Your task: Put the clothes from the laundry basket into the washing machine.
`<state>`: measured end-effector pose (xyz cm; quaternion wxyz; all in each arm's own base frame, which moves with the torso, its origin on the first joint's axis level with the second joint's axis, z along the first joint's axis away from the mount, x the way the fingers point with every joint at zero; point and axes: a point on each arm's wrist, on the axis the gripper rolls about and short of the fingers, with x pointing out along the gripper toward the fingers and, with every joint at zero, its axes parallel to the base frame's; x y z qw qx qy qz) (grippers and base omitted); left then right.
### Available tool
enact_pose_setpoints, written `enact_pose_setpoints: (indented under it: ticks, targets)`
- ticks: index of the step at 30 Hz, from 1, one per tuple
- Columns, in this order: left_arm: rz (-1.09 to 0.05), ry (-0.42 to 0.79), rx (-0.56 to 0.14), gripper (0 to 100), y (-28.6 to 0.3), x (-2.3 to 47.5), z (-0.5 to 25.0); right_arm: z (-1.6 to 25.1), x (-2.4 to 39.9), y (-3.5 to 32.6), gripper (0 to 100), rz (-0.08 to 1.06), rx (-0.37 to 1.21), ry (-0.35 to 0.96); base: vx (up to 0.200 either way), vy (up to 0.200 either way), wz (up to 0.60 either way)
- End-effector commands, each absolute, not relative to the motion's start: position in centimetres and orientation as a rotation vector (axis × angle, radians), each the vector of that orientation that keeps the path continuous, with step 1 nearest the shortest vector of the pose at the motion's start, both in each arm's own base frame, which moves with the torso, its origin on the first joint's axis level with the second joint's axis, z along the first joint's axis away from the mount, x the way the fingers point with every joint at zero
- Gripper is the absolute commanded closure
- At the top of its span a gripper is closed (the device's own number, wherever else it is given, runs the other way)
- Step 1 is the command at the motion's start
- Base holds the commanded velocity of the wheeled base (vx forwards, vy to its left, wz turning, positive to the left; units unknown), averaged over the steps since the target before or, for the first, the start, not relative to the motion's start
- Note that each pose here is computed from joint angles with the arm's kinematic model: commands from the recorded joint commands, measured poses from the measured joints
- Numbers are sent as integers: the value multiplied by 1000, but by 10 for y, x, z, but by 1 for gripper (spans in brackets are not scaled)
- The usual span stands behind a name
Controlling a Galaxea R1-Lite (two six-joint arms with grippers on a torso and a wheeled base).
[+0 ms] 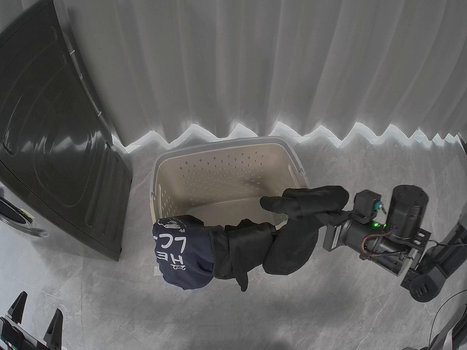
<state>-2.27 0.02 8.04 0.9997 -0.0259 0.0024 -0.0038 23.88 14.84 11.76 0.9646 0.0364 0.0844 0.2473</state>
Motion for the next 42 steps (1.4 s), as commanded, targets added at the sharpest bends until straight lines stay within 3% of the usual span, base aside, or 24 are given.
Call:
enact_pose_setpoints:
  ticks: [1, 5, 10, 20, 26, 42]
  targets:
    - [-6, 5, -52, 0, 0, -23, 75, 169, 202, 134, 100, 535, 130, -21, 0, 0, 0]
    - [-6, 5, -51, 0, 0, -23, 75, 176, 195, 126, 100, 524, 103, -54, 0, 0, 0]
    - [-6, 5, -51, 0, 0, -23, 75, 165, 190, 118, 100, 512, 62, -26, -200, 0, 0]
    - [-6, 5, -52, 0, 0, -23, 75, 170, 186, 119, 100, 526, 72, -48, -200, 0, 0]
    - [-6, 5, -52, 0, 0, -23, 75, 169, 185, 119, 100, 526, 75, -44, 0, 0, 0]
    - [-6, 5, -52, 0, 0, -23, 75, 181, 178, 123, 100, 555, 97, -95, 0, 200, 0]
